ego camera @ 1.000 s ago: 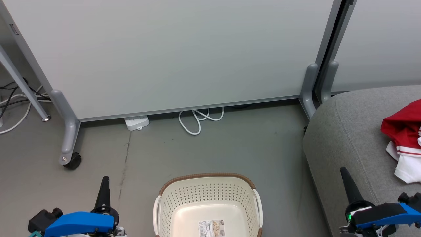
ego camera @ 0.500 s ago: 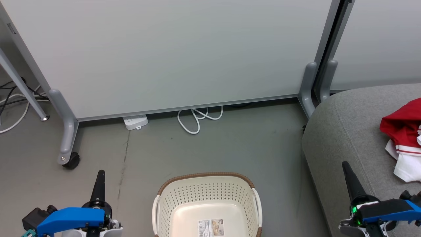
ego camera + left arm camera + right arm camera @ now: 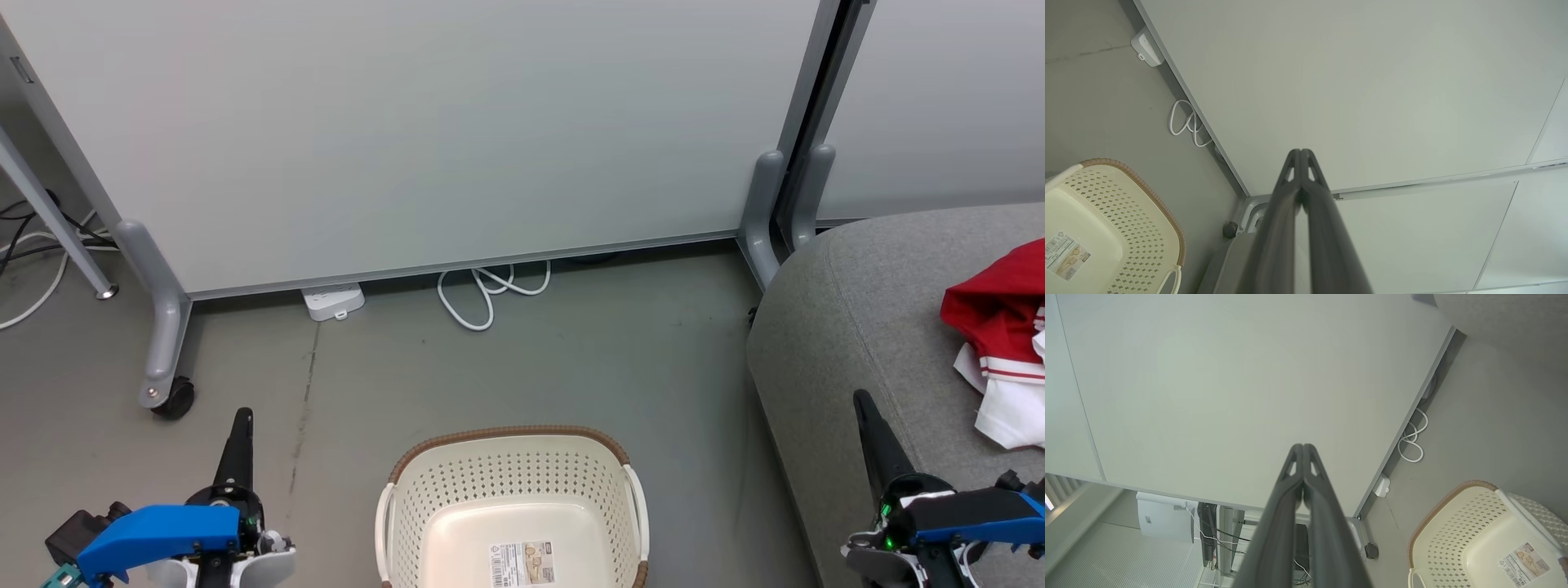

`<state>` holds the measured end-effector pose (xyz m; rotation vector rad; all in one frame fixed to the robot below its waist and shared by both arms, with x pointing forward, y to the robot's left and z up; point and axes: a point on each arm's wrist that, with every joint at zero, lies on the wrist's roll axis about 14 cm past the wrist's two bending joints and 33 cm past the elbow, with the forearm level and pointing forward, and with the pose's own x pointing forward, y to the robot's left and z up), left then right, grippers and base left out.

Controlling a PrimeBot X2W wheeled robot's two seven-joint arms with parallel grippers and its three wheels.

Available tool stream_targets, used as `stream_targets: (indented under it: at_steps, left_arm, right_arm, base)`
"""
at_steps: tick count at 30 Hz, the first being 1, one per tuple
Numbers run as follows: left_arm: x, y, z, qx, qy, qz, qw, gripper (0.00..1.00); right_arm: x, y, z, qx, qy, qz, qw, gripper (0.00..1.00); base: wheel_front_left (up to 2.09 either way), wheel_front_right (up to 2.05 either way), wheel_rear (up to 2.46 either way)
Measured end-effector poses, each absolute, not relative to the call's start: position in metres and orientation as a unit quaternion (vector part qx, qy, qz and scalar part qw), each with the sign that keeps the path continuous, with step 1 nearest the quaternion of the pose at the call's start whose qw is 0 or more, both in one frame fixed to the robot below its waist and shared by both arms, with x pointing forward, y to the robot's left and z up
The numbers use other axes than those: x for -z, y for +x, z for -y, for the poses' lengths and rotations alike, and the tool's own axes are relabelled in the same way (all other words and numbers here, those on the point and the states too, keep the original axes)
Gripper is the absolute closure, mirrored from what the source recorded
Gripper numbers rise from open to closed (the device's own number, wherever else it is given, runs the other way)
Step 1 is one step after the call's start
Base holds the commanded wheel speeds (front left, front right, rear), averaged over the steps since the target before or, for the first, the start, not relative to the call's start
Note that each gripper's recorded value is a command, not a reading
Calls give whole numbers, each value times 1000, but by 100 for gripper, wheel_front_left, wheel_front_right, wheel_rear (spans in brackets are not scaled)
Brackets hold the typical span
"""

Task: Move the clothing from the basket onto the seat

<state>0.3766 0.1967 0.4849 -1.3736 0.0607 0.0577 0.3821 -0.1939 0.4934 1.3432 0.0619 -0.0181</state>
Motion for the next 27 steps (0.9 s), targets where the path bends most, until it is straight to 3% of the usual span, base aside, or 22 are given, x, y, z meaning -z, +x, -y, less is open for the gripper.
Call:
stream_targets:
  at_steps: [27]
  left_arm:
    - [-502,386,-201,-8,-700,-7,714,100]
  right_arm:
    - [-503,387,200,4,699,-6,715,100]
  base:
    - [0,0,0]
